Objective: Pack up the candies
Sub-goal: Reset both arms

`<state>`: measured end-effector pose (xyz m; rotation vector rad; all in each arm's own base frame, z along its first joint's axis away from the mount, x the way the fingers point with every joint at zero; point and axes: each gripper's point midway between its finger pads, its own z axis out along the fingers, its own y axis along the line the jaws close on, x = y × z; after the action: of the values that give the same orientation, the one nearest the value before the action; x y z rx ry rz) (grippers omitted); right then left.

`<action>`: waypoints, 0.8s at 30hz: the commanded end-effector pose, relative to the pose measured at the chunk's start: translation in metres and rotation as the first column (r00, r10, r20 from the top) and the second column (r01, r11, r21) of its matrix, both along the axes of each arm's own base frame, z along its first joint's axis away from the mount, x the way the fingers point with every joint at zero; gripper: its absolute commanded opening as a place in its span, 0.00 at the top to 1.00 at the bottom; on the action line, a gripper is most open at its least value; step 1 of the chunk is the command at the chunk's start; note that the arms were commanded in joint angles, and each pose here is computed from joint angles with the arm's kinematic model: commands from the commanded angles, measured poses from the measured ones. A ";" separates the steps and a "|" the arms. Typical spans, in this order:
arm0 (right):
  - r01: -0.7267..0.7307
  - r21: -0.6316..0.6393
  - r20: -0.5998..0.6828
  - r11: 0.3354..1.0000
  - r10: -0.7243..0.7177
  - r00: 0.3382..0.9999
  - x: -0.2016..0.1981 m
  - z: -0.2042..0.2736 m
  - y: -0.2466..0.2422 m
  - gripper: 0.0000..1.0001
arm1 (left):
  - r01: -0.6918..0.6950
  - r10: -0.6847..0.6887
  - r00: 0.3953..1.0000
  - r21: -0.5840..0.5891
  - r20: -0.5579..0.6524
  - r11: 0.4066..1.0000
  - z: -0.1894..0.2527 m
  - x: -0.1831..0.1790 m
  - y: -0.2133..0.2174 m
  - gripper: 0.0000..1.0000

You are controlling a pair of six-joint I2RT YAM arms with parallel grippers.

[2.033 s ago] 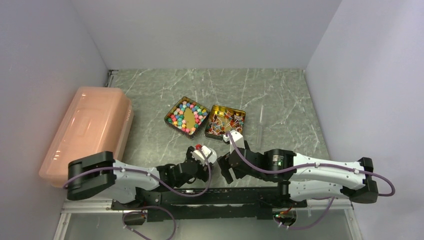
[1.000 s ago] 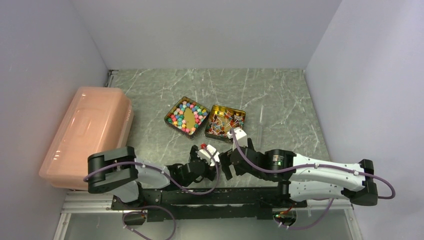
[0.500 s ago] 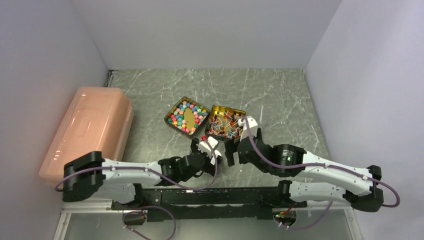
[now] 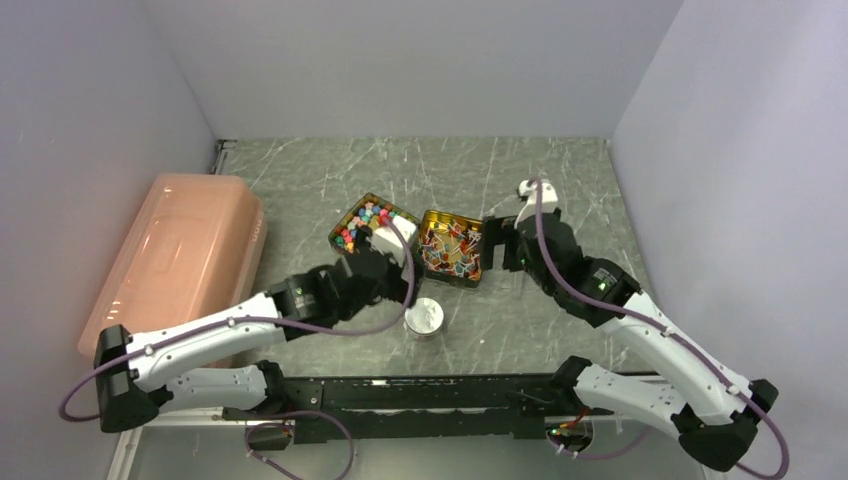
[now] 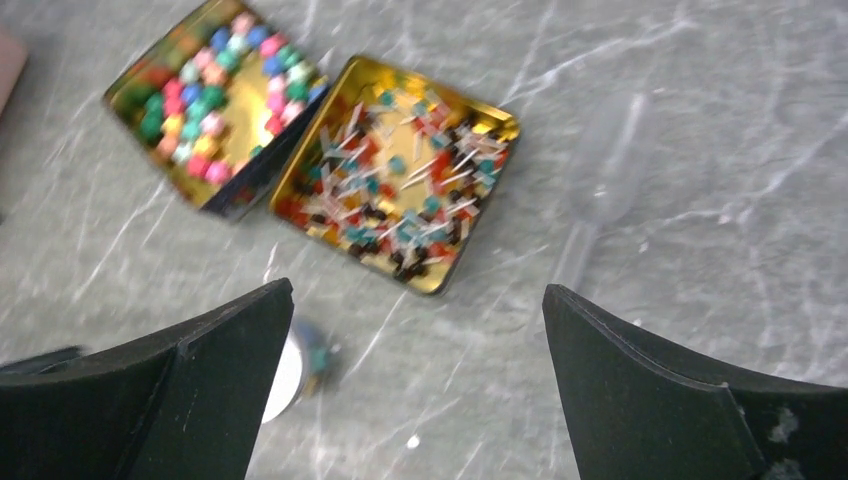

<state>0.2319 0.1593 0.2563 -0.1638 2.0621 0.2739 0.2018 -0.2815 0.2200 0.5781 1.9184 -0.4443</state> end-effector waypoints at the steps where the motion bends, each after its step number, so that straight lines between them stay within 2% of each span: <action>1: 0.027 0.070 0.100 0.997 -0.034 0.994 0.036 0.035 -0.019 0.00 | -0.076 0.076 0.997 0.076 0.011 0.994 0.035 0.019 0.047 0.01; 9: 0.199 0.217 0.057 0.956 -0.216 0.975 0.078 0.021 -0.078 0.00 | -0.318 0.316 0.947 0.042 0.062 0.947 0.076 0.066 0.138 0.01; 11: 0.227 0.257 0.047 0.939 -0.247 0.968 0.083 0.015 -0.090 0.00 | -0.375 0.373 0.925 0.020 0.065 0.927 0.080 0.072 0.159 0.01; 15: 0.298 0.261 0.018 0.918 -0.313 0.949 0.085 -0.003 -0.111 0.00 | -0.463 0.461 0.883 0.003 0.090 0.886 0.076 0.074 0.189 0.01; 18: 0.305 0.263 0.050 0.915 -0.328 0.943 0.078 -0.003 -0.116 0.00 | -0.511 0.509 0.855 -0.002 0.099 0.860 0.065 0.068 0.202 0.01; 24: 0.279 0.280 0.106 0.918 -0.319 0.942 0.062 -0.004 -0.116 0.00 | -0.476 0.483 0.866 -0.080 0.130 0.876 0.067 0.055 0.202 0.00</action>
<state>0.2947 0.0391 0.2281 0.3154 1.9719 0.2811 0.2594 -0.0802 0.2697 0.1027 1.9101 -0.0722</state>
